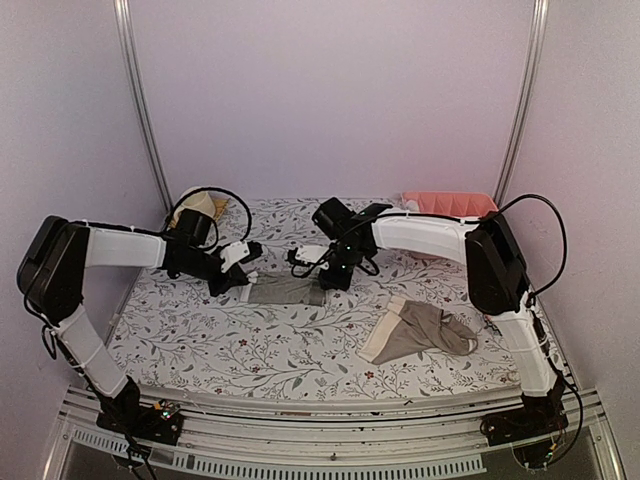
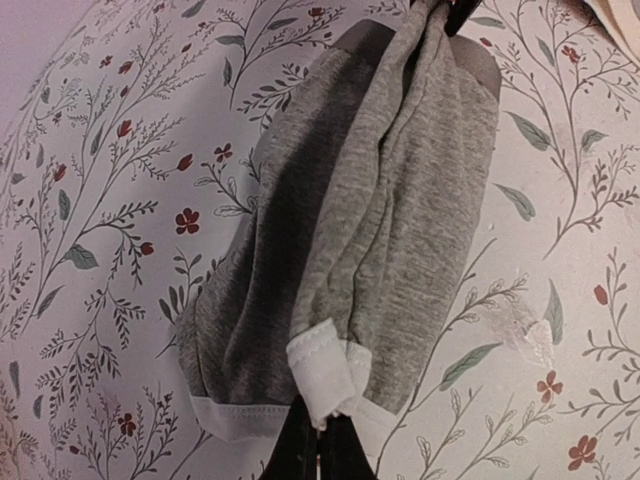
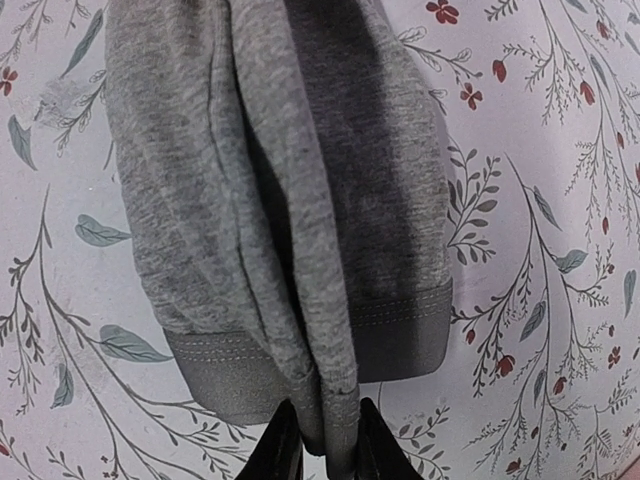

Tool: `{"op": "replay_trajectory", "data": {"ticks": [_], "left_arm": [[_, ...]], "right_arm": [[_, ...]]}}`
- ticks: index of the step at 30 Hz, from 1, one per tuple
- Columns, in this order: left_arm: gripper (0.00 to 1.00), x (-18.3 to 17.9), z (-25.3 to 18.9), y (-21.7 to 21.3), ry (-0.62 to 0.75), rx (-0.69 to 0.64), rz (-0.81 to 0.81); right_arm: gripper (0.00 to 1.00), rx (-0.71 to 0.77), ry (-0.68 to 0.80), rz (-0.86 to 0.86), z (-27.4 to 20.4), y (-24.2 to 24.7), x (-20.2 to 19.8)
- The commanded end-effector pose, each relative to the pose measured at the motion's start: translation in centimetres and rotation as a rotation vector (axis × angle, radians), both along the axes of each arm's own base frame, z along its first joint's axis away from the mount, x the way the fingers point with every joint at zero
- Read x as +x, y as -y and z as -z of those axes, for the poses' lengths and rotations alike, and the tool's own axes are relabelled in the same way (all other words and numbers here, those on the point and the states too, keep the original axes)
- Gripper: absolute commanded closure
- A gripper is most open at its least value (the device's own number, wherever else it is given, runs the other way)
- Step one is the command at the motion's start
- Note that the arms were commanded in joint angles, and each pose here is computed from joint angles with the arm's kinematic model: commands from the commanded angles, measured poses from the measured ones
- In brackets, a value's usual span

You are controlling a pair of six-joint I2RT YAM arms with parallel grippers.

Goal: Roll the underwear
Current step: Fold the underwear at the center of the board.

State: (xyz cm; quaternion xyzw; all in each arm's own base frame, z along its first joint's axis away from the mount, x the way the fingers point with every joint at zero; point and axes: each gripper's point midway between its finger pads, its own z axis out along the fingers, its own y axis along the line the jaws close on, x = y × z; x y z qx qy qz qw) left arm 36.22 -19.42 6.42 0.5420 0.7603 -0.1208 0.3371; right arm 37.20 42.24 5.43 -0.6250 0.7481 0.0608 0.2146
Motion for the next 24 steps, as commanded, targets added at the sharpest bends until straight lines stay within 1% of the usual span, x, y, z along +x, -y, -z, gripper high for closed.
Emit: {"op": "replay_trajectory", "data": {"ticks": [1, 15, 24], "left_arm": [[1.00, 1.8, 0.0, -0.6, 0.023, 0.011, -0.054], [1.00, 3.5, 0.8, -1.3, 0.036, 0.039, -0.130], [1.00, 4.7, 1.1, -1.8, 0.048, 0.053, -0.192]], "right_arm": [[0.82, -0.004, 0.032, 0.020, 0.7, -0.1, 1.4], [0.82, 0.042, 0.093, 0.037, 0.2, -1.4, 3.0], [0.88, 0.013, 0.149, 0.097, 0.9, -1.1, 4.9]]}}
